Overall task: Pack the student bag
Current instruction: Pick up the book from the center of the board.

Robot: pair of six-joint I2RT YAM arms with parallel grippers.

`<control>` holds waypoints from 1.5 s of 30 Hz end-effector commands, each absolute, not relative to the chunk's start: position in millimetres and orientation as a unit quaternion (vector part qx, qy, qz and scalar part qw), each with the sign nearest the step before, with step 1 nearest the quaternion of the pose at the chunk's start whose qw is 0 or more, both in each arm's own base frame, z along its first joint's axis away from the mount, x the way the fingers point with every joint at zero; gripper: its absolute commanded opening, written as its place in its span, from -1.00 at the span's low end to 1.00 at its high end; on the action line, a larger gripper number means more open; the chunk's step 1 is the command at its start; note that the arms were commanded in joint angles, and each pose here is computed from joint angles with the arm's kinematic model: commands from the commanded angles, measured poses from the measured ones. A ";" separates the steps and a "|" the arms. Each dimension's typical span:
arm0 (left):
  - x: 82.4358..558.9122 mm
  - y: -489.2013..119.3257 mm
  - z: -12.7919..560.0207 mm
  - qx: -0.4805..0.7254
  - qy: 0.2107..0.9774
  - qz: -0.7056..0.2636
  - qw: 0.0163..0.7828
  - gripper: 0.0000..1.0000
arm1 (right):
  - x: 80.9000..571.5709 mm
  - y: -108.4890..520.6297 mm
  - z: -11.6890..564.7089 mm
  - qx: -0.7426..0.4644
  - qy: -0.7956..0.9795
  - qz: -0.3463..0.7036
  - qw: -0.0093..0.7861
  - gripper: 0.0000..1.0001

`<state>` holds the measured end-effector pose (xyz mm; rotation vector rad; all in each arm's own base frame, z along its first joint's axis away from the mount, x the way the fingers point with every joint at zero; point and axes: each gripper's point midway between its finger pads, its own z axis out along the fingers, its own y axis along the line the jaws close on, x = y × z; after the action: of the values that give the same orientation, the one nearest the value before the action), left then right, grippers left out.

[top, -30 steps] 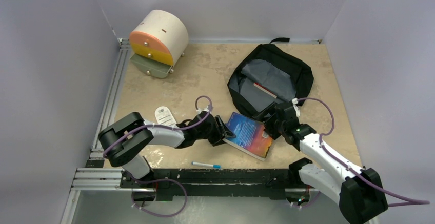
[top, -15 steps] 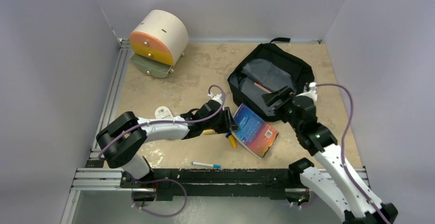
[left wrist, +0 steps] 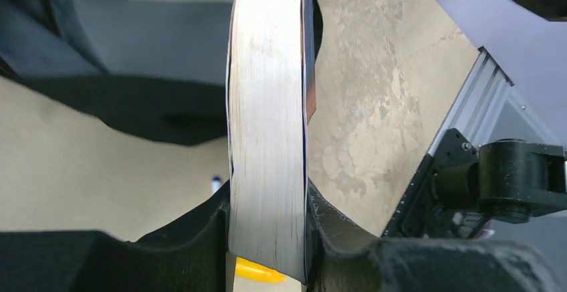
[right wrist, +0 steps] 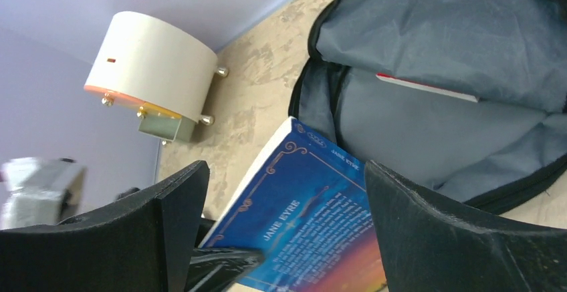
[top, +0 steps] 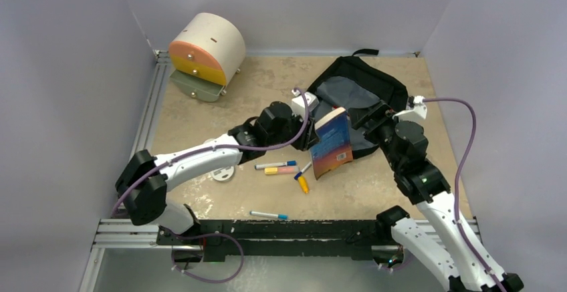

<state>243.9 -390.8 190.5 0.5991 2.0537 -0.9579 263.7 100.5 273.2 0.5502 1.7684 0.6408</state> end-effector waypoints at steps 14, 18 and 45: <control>256.3 -286.0 431.3 0.432 0.469 -0.273 0.720 -1.00 | 230.0 168.7 385.6 -0.175 0.513 0.339 0.769 0.70; 231.9 -274.7 433.0 0.483 0.424 -0.244 0.726 -1.00 | 208.6 200.4 380.8 -0.336 0.414 0.324 0.782 0.71; 171.3 -270.8 455.7 0.518 0.339 -0.318 0.718 -1.00 | 190.6 290.7 307.2 -0.581 0.291 0.404 0.643 -0.14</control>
<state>184.8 -273.4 369.9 1.2456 1.0775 -0.7469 192.7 288.2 282.9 -1.3139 0.7997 0.9684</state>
